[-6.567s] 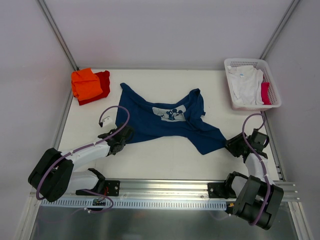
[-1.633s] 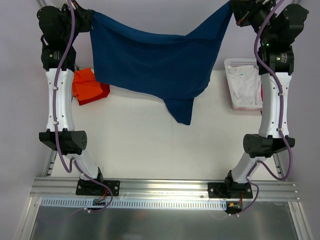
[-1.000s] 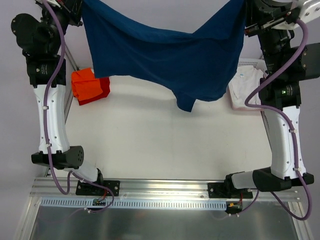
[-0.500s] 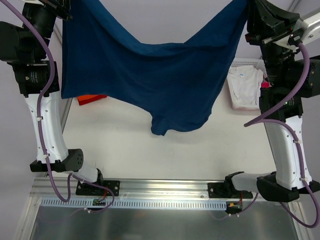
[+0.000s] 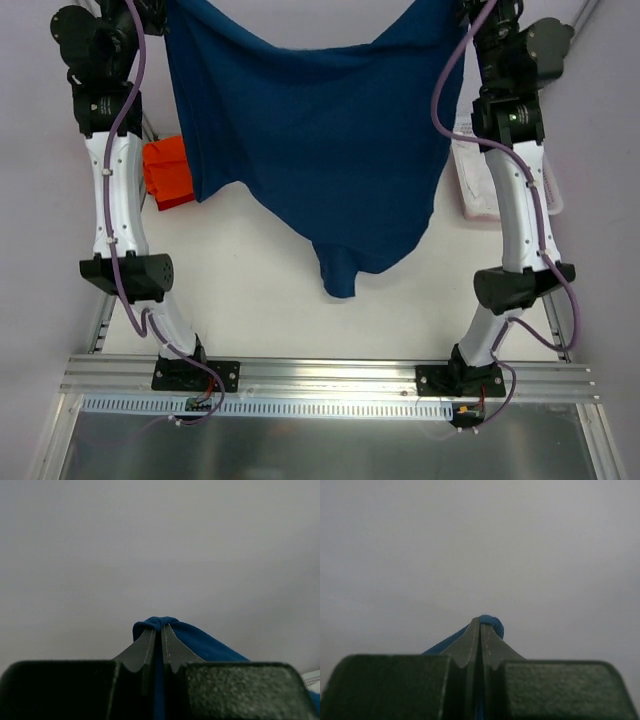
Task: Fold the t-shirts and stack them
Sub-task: Flatten out the tshirt
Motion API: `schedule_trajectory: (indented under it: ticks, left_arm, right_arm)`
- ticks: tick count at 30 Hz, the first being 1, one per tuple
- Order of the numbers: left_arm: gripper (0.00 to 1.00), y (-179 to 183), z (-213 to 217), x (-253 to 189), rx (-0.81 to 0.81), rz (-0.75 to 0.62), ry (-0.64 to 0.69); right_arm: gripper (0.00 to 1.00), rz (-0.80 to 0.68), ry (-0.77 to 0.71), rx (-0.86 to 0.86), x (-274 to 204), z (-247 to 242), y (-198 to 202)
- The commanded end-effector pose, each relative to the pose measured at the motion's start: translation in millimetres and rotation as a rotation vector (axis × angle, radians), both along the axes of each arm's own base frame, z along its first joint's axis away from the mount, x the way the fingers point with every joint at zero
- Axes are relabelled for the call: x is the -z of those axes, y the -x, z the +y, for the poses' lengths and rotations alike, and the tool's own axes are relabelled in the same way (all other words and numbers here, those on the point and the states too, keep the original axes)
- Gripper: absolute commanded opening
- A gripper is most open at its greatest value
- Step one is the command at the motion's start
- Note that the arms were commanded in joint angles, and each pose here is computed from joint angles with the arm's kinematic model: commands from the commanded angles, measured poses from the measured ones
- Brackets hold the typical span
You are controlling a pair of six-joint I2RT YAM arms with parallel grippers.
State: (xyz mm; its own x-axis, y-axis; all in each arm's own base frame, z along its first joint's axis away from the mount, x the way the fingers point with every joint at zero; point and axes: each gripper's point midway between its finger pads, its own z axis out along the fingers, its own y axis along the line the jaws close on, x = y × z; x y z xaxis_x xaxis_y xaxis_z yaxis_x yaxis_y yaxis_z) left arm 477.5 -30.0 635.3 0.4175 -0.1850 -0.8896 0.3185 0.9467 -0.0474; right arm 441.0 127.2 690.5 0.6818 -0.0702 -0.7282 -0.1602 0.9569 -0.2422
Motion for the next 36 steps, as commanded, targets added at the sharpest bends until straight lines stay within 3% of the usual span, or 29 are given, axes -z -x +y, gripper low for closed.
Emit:
schedule_trajectory:
  ticks: [1,7,11,17,23,29,30,36]
  left_arm:
    - [0.0,-33,44,25,-0.063,0.07,0.063]
    - [0.0,-66,105,71,-0.133,0.169,0.121]
    - [0.0,-64,106,71,-0.113,0.165,0.098]
    - [0.0,-57,91,72,-0.08,0.174,0.094]
    - [0.0,-67,67,121,-0.047,0.263,0.098]
    - [0.0,-83,48,250,-0.043,0.493,0.156]
    - [0.0,-84,47,262,-0.069,0.51,0.158]
    - [0.0,-71,46,348,-0.099,0.661,0.314]
  right_arm:
    - [0.0,0.028,-0.123,0.134,4,-57,-30]
    - [0.0,0.097,-0.233,0.248,36,-125,-69]
    - [0.0,0.082,-0.264,0.289,34,-154,-65]
    - [0.0,0.111,-0.266,0.212,53,-139,-56]
    - [0.0,0.201,-0.22,0.16,90,-99,-47]
    - [0.0,0.423,-0.216,0.112,183,-65,-34]
    - [0.0,0.498,-0.215,0.128,220,-65,-36]
    - [0.0,0.65,-0.312,0.125,295,-65,3]
